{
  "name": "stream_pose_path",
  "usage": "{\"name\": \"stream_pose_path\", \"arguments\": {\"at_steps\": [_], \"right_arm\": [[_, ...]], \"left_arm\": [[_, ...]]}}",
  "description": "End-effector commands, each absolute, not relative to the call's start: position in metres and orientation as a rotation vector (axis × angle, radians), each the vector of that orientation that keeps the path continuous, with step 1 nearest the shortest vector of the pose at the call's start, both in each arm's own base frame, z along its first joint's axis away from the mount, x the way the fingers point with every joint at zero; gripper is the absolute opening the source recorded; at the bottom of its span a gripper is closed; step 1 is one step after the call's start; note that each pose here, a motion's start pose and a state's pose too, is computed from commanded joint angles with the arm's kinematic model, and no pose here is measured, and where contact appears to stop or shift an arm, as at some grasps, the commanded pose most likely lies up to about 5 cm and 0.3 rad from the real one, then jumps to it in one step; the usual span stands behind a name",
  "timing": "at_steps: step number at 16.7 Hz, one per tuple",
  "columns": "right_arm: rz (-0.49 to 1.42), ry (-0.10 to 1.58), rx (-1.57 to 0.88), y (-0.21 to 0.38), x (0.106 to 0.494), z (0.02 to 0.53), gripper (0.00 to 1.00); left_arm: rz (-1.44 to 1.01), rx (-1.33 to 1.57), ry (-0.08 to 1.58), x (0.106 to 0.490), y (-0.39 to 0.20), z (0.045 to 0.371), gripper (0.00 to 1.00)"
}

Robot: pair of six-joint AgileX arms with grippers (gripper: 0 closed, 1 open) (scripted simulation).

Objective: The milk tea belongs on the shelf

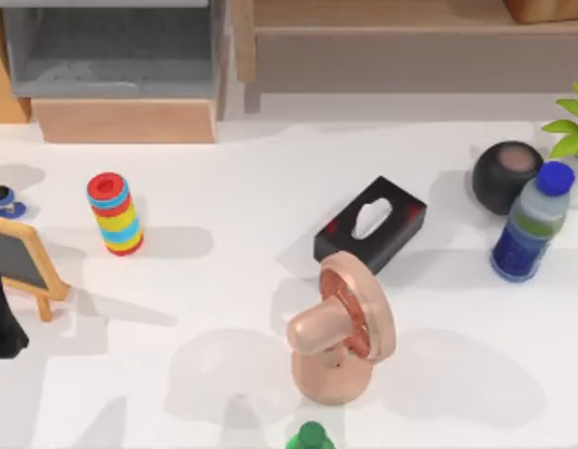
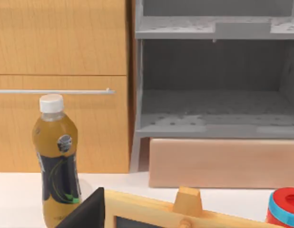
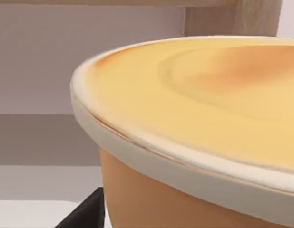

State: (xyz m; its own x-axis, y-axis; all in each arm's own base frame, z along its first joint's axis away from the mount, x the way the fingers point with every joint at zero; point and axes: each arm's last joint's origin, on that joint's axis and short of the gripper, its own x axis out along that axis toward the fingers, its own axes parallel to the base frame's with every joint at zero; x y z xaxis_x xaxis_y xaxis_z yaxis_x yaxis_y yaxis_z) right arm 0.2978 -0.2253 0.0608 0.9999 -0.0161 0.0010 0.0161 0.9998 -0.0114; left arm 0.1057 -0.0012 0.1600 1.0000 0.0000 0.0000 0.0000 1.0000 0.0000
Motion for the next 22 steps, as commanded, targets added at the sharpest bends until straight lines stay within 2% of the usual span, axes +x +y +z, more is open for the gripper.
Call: {"name": "stream_pose_path", "arguments": {"at_steps": [3, 16, 22], "right_arm": [[-0.016, -0.001, -0.011, -0.2253, 0.2978, 0.0608, 1.00], [-0.016, -0.001, -0.011, -0.2253, 0.2978, 0.0608, 0.02], [-0.016, -0.001, -0.011, -0.2253, 0.2978, 0.0608, 0.00]], "left_arm": [[0.000, 0.000, 0.000, 0.1057, -0.0012, 0.1600, 1.00], [0.000, 0.000, 0.000, 0.1057, -0.0012, 0.1600, 1.00], [0.000, 0.000, 0.000, 0.1057, -0.0012, 0.1600, 1.00]]}}
